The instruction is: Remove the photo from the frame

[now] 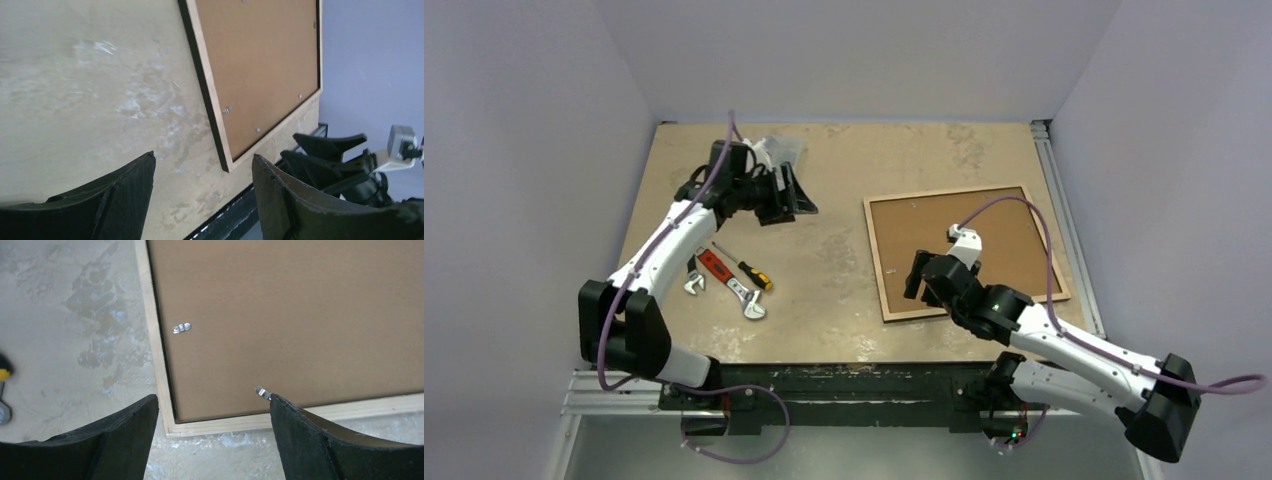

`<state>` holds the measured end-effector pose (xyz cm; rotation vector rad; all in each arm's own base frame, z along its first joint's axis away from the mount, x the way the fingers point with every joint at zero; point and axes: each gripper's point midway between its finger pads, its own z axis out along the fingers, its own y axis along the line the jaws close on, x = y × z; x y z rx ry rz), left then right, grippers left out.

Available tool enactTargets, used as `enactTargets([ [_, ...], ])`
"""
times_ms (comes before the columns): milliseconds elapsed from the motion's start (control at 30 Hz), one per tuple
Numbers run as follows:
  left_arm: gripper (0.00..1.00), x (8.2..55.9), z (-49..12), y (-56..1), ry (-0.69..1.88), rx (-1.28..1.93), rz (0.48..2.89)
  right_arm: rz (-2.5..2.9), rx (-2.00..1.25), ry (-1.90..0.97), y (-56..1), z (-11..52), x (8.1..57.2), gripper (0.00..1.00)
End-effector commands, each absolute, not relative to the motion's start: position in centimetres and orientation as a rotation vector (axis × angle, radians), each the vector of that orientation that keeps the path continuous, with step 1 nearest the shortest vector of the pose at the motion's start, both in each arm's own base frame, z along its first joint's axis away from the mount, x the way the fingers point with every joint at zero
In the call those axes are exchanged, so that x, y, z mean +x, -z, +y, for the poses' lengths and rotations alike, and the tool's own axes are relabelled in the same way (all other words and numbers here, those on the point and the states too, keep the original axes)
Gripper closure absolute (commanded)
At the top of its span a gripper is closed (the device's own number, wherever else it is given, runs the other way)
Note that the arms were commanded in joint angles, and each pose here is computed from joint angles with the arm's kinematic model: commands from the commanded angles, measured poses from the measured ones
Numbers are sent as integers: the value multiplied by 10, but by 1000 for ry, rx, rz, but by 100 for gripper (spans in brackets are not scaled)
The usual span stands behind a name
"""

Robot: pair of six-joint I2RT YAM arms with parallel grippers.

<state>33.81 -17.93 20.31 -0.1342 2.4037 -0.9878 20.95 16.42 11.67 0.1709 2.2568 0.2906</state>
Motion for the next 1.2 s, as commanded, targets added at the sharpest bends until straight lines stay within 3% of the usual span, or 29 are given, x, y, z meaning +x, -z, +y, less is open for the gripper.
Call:
enactTargets([
  [0,32,315,-244,-213,1121,110,2390,2200,427,-188,-125,120,202,19],
  [333,34,266,-333,-211,1203,398,2451,2143,772,-170,-112,70,183,25],
  [767,34,243,-349,-262,1231,677,2387,2262,1045,-77,-74,31,193,28],
  [1167,34,206,-340,-289,1365,790,2318,2101,1345,15,-64,-5,171,53],
])
